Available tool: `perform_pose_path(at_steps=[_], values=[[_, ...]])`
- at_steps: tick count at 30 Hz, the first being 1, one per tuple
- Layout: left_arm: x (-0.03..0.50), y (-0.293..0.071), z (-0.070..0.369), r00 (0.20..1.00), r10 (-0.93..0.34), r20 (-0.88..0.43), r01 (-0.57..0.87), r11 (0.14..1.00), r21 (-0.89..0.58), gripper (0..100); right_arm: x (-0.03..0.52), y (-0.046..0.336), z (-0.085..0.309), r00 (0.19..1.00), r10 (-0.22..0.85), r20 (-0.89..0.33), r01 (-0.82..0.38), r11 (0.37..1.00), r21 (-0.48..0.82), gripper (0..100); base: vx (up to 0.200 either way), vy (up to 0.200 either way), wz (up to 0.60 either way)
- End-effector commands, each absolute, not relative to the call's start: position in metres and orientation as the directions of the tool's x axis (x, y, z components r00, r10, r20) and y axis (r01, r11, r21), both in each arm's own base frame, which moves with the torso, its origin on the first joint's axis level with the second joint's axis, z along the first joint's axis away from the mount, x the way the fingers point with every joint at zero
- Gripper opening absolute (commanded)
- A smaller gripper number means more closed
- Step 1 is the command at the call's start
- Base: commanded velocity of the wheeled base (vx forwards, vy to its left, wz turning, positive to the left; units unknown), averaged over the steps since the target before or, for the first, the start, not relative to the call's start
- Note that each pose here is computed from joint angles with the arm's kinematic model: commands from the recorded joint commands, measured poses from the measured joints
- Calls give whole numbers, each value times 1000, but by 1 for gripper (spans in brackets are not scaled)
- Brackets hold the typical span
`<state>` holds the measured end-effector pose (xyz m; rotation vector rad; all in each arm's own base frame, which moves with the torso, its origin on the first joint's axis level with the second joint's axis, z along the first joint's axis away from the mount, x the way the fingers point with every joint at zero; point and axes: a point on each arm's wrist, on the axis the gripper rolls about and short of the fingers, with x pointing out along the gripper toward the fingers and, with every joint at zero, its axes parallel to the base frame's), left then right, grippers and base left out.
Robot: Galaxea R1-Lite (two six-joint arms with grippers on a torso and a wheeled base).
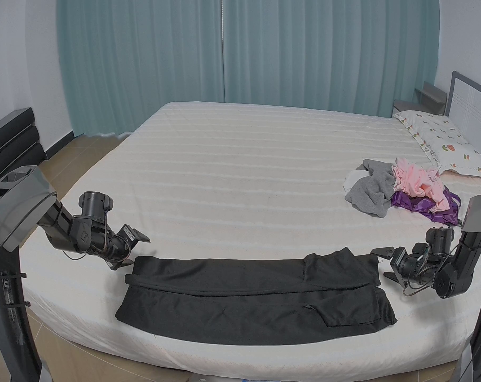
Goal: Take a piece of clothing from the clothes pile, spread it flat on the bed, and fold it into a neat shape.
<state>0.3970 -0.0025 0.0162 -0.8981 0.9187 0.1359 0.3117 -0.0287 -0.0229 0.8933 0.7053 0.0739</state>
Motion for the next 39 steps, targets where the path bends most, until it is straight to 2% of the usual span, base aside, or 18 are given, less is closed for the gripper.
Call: perform_pose_path(at_steps=[1, 7, 8, 11, 16, 23, 34, 35, 39], values=[[396, -1, 18, 632, -267, -728, -449, 639, -624, 100, 311, -28, -24, 772, 344, -535, 227, 637, 736, 100, 0, 0, 0], [396, -5, 14, 623, -269, -735, -434, 662, -611, 100, 311, -28, -24, 770, 346, -536, 227, 637, 737, 100, 0, 0, 0], [396, -5, 12, 619, -266, -739, -430, 673, -602, 0, 311, -28, -24, 771, 345, -535, 226, 637, 737, 100, 0, 0, 0], [395, -7, 11, 612, -255, -749, -406, 712, -573, 0, 311, -28, -24, 770, 346, -536, 227, 637, 737, 100, 0, 0, 0], [396, -6, 6, 614, -200, -763, -432, 725, -537, 0, 311, -29, -24, 772, 344, -535, 227, 637, 737, 100, 0, 0, 0], [394, 2, 7, 623, -148, -768, -469, 715, -518, 0, 310, -29, -24, 772, 344, -535, 227, 637, 737, 100, 0, 0, 0], [394, 4, 9, 634, -170, -754, -485, 672, -560, 0, 309, -31, -24, 773, 342, -534, 229, 635, 738, 100, 0, 0, 0], [394, 3, 9, 636, -197, -746, -470, 668, -577, 100, 309, -31, -24, 773, 344, -533, 229, 633, 740, 100, 0, 0, 0], [397, 2, 11, 651, -263, -712, -416, 661, -625, 100, 309, -31, -24, 773, 344, -533, 228, 634, 739, 100, 0, 0, 0]])
